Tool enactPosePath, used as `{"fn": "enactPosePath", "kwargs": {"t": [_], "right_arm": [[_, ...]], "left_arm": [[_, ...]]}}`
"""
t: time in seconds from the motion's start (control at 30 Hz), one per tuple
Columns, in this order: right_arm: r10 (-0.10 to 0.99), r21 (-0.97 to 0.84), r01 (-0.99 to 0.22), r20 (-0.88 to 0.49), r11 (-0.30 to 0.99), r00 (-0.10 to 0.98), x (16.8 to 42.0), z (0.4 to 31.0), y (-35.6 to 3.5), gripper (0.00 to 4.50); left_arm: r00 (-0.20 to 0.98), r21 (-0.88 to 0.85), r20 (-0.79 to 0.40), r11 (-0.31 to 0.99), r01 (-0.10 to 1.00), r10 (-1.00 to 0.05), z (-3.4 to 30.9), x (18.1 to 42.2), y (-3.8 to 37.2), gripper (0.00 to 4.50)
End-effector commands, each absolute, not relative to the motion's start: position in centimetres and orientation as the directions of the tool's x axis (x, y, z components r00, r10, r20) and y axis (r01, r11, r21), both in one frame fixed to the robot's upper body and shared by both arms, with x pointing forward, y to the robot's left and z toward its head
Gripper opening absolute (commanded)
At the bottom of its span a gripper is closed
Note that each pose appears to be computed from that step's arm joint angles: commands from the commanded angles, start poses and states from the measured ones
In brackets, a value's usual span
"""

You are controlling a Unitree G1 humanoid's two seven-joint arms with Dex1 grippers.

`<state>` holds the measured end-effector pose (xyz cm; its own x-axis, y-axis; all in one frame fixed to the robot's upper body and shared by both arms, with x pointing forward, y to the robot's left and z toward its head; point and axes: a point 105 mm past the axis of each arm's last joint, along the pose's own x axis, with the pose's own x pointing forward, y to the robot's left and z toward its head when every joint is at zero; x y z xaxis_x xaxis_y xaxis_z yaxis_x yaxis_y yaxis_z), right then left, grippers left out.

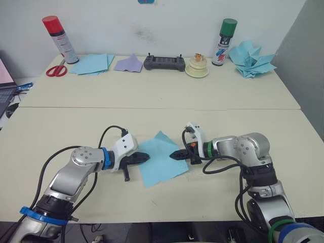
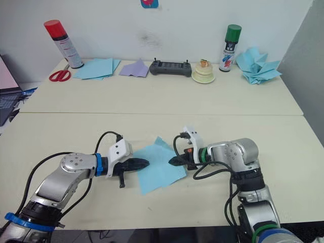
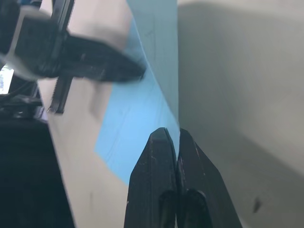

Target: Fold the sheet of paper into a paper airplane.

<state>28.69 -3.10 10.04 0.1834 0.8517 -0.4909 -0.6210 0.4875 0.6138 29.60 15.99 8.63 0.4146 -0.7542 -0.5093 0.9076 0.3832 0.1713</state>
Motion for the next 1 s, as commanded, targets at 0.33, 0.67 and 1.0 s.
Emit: {"fn": "enactPosePath", "kwargs": {"t": [0.33,0.67,1.0], "right_arm": [[0.883,0.686,-0.572,-0.437,0.449,0.169,27.0,9.6,-2.9,0.03],[0.889,0.719,-0.533,-0.427,0.446,0.167,25.9,9.0,-2.6,0.03],[0.875,0.714,-0.516,-0.449,0.474,0.183,25.9,8.8,-2.9,0.03]], "left_arm": [[0.350,0.235,-0.597,0.260,0.937,-0.722,7.7,30.2,15.9,0.00],[0.322,0.247,-0.589,0.214,0.945,-0.741,7.5,30.6,14.5,0.00],[0.312,0.246,-0.595,0.201,0.948,-0.741,7.1,30.3,14.3,0.00]]}}
